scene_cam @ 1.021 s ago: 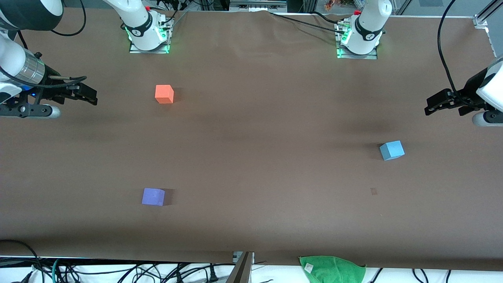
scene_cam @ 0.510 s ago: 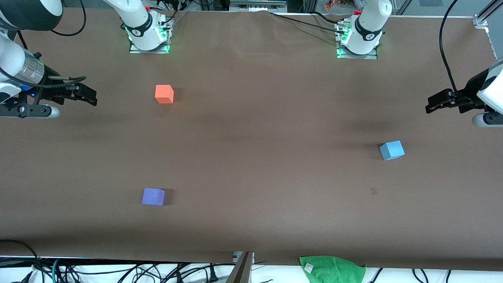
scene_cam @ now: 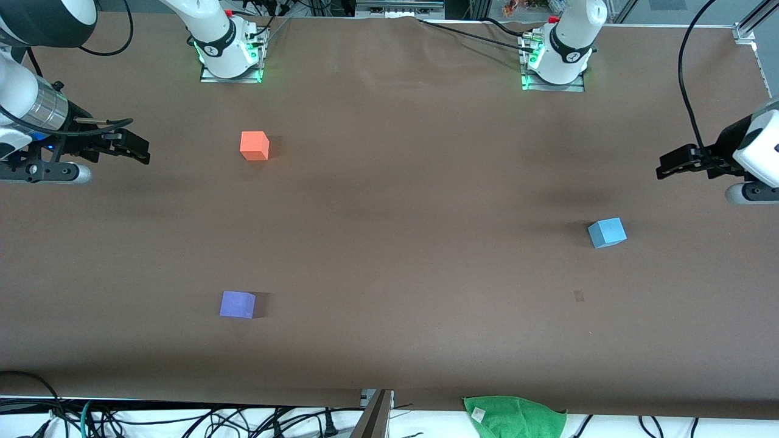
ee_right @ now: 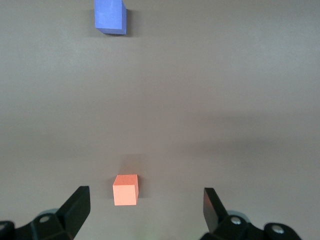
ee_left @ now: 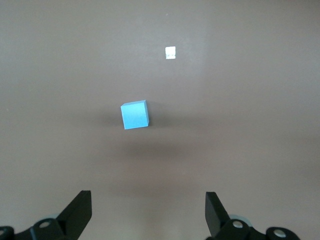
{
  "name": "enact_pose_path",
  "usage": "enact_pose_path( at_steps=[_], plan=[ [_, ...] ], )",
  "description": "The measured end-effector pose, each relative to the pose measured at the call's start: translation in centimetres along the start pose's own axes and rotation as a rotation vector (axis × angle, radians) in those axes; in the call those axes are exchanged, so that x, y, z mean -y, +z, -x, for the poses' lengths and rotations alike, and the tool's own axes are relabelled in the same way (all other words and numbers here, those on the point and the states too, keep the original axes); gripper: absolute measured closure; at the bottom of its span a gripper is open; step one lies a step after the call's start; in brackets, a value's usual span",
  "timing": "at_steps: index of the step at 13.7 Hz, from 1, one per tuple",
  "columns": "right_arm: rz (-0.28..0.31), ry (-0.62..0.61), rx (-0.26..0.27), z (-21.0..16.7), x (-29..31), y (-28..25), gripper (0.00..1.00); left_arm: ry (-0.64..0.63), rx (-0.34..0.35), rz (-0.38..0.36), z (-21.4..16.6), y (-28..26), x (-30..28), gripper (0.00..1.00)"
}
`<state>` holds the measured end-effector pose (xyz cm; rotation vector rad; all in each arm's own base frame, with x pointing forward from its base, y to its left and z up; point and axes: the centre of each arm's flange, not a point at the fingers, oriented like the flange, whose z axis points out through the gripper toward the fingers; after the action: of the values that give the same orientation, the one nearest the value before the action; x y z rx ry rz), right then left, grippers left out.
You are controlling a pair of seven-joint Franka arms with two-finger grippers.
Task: Place blue block between orange and purple blocks
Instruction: 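Reach the left gripper down to the light-blue cube and grasp it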
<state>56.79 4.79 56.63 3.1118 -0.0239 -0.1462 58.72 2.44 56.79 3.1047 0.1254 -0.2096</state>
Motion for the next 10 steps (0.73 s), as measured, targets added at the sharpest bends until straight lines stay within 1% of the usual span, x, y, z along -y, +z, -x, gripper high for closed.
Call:
enact_pose_path(
  at_steps=[4,6,8,9,10],
  plan=[
    [0.0,0.0,0.0,0.0,0.0,0.0,0.0,-0.026,0.08,0.002,-0.8,2.8,1.6,0.0],
    [0.0,0.0,0.0,0.0,0.0,0.0,0.0,-0.034,0.114,0.003,-1.8,6.4,2.1,0.0],
    [0.0,0.0,0.0,0.0,0.0,0.0,0.0,-0.042,0.127,0.004,-2.7,11.2,2.5,0.0],
    [0.0,0.0,0.0,0.0,0.0,0.0,0.0,-0.046,0.125,0.004,-2.9,13.6,2.8,0.0],
    [0.0,0.0,0.0,0.0,0.0,0.0,0.0,-0.05,0.107,0.005,-3.1,15.9,3.0,0.0]
  ],
)
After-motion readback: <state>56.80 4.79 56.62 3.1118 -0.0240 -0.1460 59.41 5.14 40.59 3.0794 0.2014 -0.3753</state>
